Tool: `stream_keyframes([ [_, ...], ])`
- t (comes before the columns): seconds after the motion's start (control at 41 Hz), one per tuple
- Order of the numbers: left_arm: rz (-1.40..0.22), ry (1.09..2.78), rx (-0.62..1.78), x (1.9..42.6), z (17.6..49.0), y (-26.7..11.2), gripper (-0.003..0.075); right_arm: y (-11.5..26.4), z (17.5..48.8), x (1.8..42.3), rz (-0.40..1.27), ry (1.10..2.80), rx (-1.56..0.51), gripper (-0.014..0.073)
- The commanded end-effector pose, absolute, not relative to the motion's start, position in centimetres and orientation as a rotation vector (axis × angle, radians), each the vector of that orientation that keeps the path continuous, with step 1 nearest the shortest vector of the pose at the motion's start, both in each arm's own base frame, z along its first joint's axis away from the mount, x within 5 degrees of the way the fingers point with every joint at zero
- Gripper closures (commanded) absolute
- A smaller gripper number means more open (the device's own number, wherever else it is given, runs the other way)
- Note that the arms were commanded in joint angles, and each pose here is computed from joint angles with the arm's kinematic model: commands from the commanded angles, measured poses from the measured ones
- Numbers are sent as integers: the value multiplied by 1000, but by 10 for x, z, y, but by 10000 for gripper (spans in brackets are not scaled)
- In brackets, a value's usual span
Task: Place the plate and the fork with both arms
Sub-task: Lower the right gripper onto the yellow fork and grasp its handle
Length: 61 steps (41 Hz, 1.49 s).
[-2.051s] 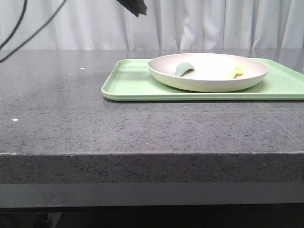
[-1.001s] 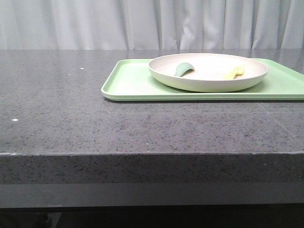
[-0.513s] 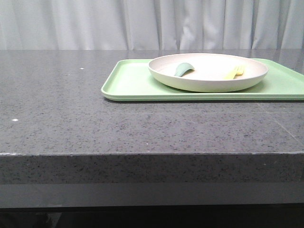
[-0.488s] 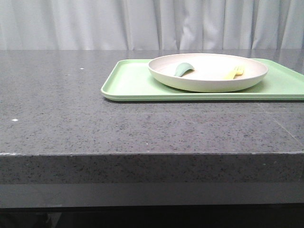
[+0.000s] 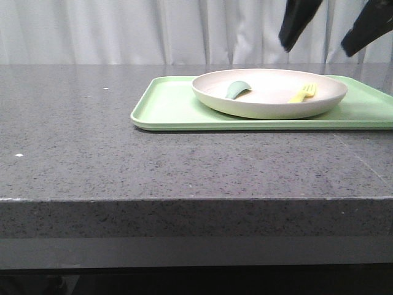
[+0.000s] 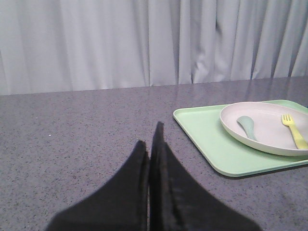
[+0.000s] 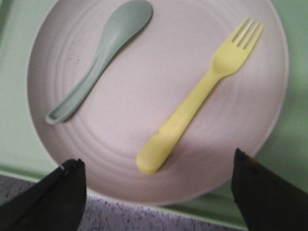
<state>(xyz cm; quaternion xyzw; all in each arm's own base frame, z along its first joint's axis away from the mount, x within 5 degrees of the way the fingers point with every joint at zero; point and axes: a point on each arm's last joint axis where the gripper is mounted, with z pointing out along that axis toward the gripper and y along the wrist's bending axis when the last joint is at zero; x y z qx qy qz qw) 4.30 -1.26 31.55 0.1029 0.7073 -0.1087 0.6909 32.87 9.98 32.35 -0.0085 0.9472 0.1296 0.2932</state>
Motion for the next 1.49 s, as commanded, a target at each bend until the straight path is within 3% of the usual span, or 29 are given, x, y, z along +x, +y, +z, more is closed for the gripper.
stream_keyframes([
  [0.0,-253,1497,213,42,330,-12,738,102,341,348,358,2460,24,-38],
  [0.342,-253,1497,213,42,330,-12,738,104,302,390,338,2614,139,-38],
  [0.684,-253,1497,213,42,330,-12,738,103,297,396,338,2599,150,-36],
  [0.781,-253,1497,213,42,330,-12,738,103,297,396,338,2599,150,48],
  [0.952,-253,1497,213,42,330,-12,738,103,298,397,343,2580,151,326],
  [1.026,-253,1497,213,42,330,-12,738,103,298,397,344,2574,151,399],
  [1.319,-253,1497,213,42,330,-12,738,103,301,396,354,2571,154,565],
  [1.465,-253,1497,213,42,330,-12,738,103,311,393,363,2541,151,576],
])
